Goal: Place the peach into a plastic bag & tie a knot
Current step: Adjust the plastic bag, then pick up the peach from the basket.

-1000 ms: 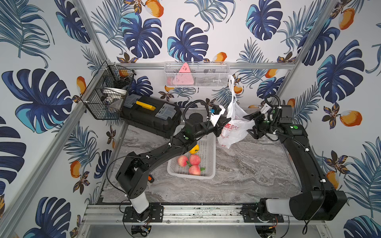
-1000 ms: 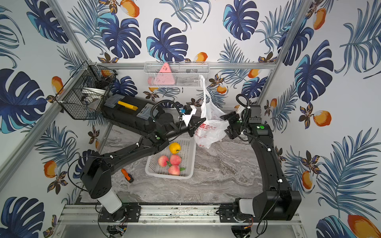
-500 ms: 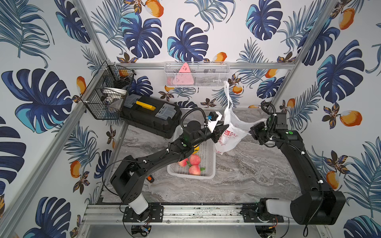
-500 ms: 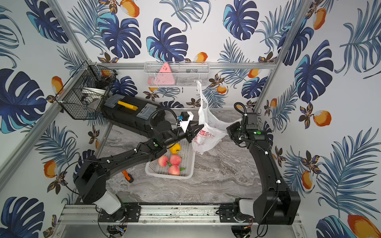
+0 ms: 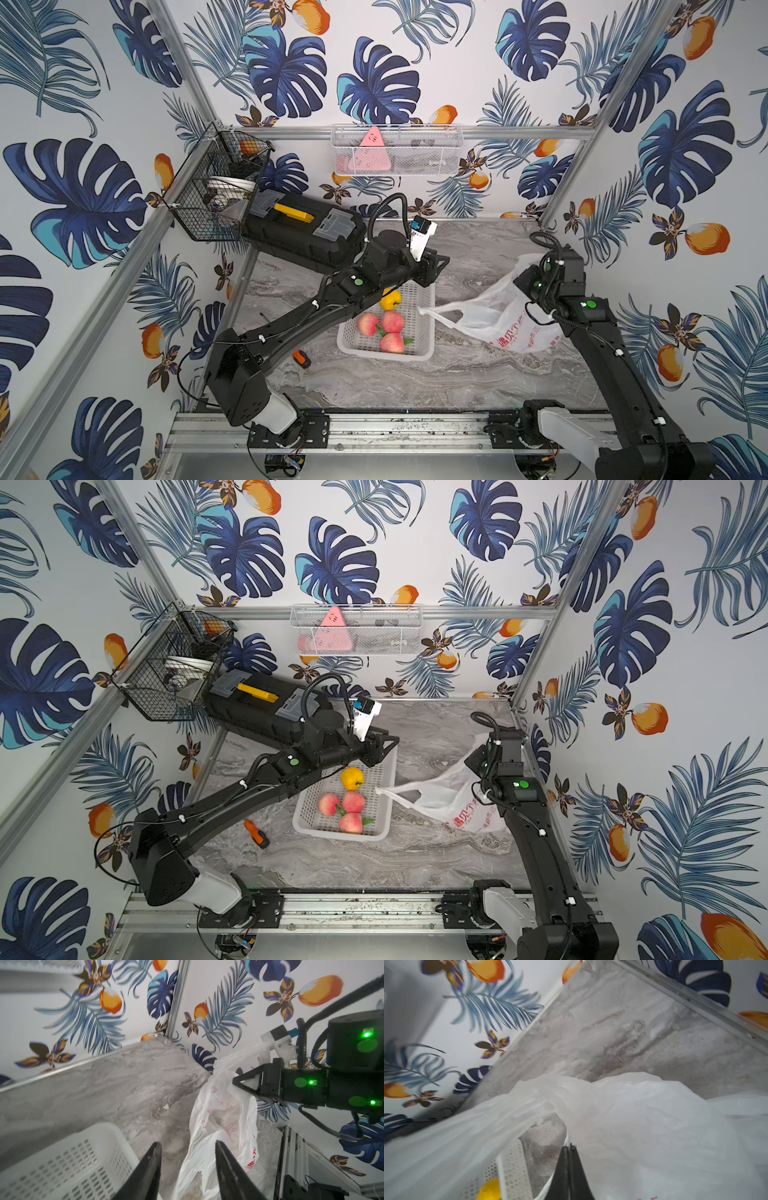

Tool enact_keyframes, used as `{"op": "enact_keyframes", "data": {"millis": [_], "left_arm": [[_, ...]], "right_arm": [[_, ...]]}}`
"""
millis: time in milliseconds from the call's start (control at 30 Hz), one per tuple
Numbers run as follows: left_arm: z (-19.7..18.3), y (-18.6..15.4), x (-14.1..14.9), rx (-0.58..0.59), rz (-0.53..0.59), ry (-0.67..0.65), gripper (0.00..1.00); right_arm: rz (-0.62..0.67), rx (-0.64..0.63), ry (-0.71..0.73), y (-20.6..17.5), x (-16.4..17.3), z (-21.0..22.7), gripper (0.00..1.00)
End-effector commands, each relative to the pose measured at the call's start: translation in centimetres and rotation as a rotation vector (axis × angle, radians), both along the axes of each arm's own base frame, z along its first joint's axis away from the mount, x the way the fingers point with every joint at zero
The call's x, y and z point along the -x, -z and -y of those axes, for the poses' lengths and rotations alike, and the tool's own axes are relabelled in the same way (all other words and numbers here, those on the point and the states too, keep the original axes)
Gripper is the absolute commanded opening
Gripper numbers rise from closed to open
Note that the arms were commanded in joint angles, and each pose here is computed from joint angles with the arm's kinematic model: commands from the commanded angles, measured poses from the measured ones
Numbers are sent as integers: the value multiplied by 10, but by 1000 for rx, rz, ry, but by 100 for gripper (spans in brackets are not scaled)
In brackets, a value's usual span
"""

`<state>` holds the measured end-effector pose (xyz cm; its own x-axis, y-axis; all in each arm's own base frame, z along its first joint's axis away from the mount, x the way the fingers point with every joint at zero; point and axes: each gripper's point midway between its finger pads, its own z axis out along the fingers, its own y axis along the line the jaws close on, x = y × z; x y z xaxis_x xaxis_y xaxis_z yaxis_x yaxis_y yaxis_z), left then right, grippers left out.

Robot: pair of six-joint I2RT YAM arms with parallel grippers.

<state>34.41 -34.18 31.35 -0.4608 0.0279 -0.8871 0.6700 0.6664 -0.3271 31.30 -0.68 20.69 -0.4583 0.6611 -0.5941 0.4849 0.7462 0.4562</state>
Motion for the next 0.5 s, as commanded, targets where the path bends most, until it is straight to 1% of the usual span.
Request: {"op": "enact_keyframes", "data": {"millis": [0, 133, 167, 267, 367, 467], "left_arm": [[-29, 43, 18, -143, -170, -63, 46], [-59, 64, 29, -286, -249, -110, 47], [-69, 72, 31, -320, -290, -128, 47], [-96, 87, 33, -377, -387, -172, 47], [-125, 99, 30, -394, -457, -229, 49], [-147, 111, 28, -423, -505, -263, 57]], "right_arm": [[79, -21, 42, 6, 5, 4, 0], [123, -46, -11, -2, 5, -6, 0], [128, -60, -31, -6, 2, -10, 0], [187, -111, -95, -28, -12, -24, 0], [261, -169, -136, -61, -25, -36, 0], [293, -236, -161, -87, -34, -45, 0]]}}
